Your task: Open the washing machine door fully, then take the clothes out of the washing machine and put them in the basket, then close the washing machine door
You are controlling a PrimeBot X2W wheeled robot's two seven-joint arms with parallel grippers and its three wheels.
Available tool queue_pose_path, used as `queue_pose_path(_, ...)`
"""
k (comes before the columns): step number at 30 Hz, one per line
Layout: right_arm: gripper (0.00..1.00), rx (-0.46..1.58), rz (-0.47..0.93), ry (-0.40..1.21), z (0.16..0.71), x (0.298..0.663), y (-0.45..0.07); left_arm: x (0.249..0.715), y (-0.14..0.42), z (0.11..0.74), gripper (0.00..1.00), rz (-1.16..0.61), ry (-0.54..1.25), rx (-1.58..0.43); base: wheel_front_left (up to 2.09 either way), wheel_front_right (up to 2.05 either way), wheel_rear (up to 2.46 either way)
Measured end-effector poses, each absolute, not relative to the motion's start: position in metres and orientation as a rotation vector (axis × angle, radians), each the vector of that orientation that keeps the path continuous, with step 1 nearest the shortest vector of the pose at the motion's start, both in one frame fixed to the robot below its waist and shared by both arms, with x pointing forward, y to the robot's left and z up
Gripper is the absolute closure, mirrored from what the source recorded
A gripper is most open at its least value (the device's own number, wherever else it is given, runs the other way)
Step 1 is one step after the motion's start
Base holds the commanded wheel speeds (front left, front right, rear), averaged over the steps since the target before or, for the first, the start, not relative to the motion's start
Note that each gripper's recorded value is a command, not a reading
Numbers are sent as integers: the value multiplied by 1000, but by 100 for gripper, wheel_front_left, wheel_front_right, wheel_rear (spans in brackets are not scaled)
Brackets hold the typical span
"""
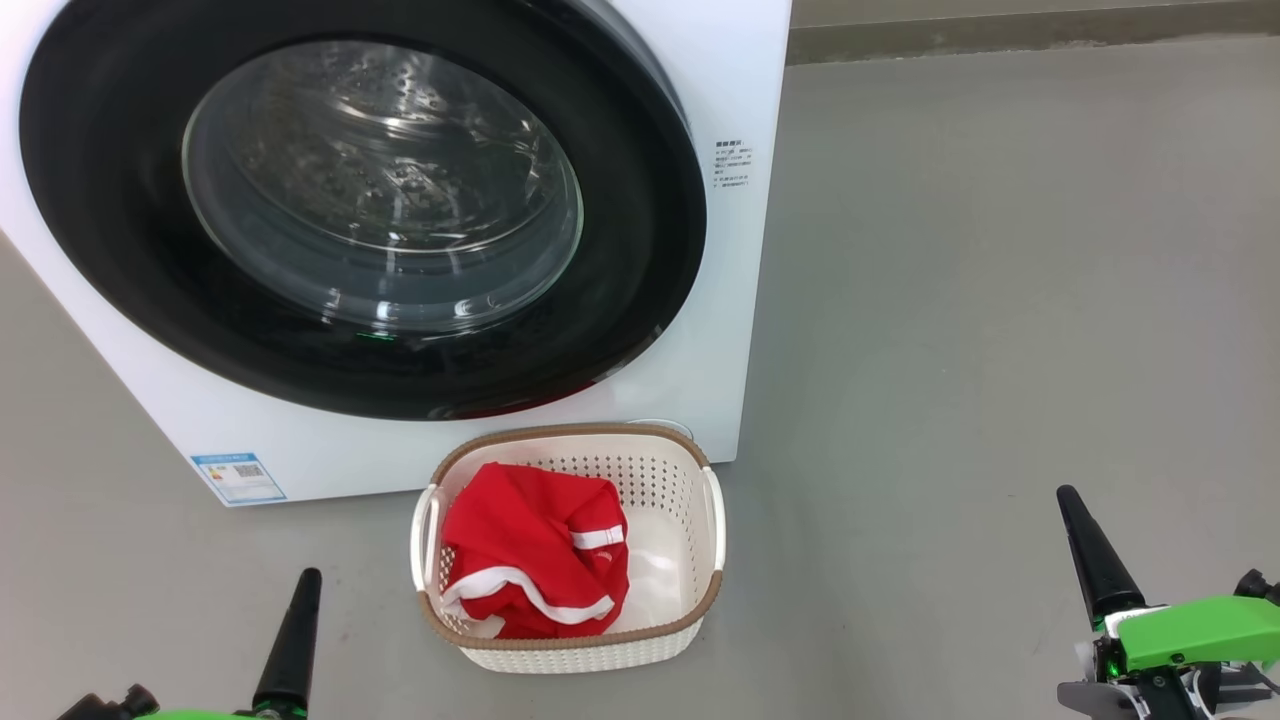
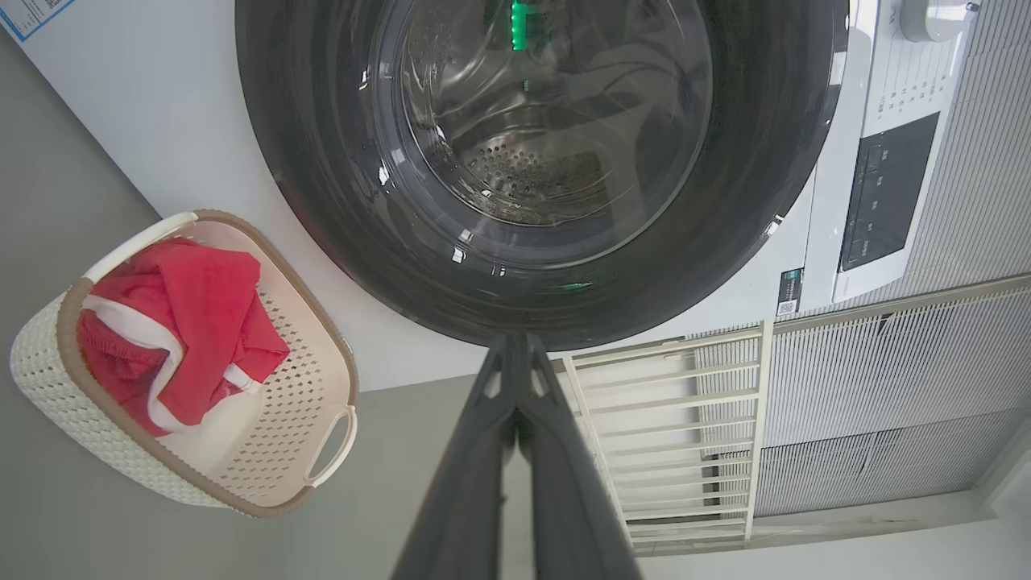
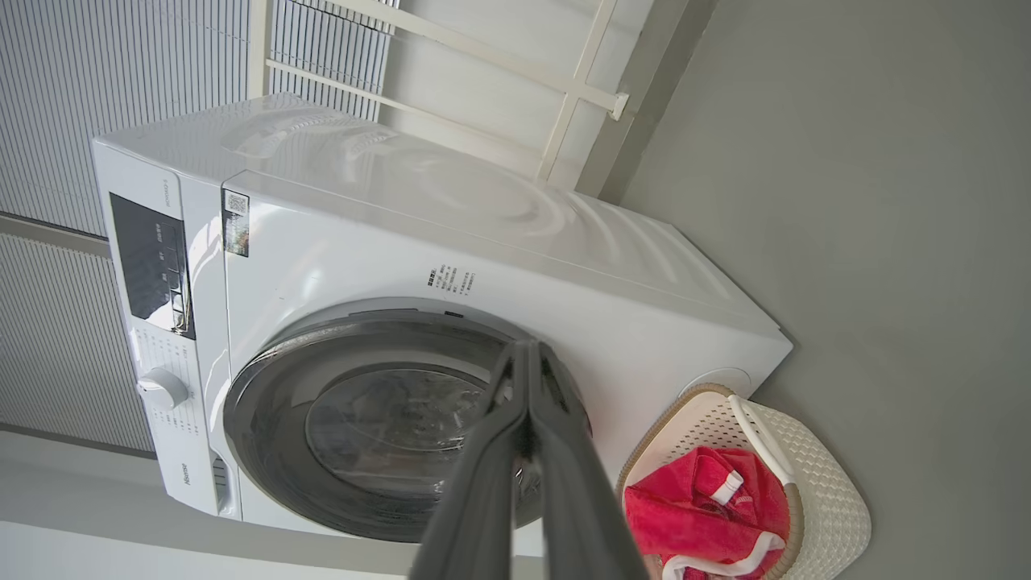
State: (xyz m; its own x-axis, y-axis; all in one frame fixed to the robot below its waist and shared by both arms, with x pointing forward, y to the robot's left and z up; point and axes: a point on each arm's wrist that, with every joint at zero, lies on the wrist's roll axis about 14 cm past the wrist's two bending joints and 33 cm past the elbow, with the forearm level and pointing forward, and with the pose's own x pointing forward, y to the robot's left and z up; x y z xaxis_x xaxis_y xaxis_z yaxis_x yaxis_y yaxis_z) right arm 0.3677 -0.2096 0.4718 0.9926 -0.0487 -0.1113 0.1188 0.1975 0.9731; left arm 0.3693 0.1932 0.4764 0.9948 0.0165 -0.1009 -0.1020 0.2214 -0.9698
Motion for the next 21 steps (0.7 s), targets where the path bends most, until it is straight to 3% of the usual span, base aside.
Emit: queue_pose_path(21,100,1565,-73,38,484,376,-206,378,188,484,100,43,72,-1579,0,0,0)
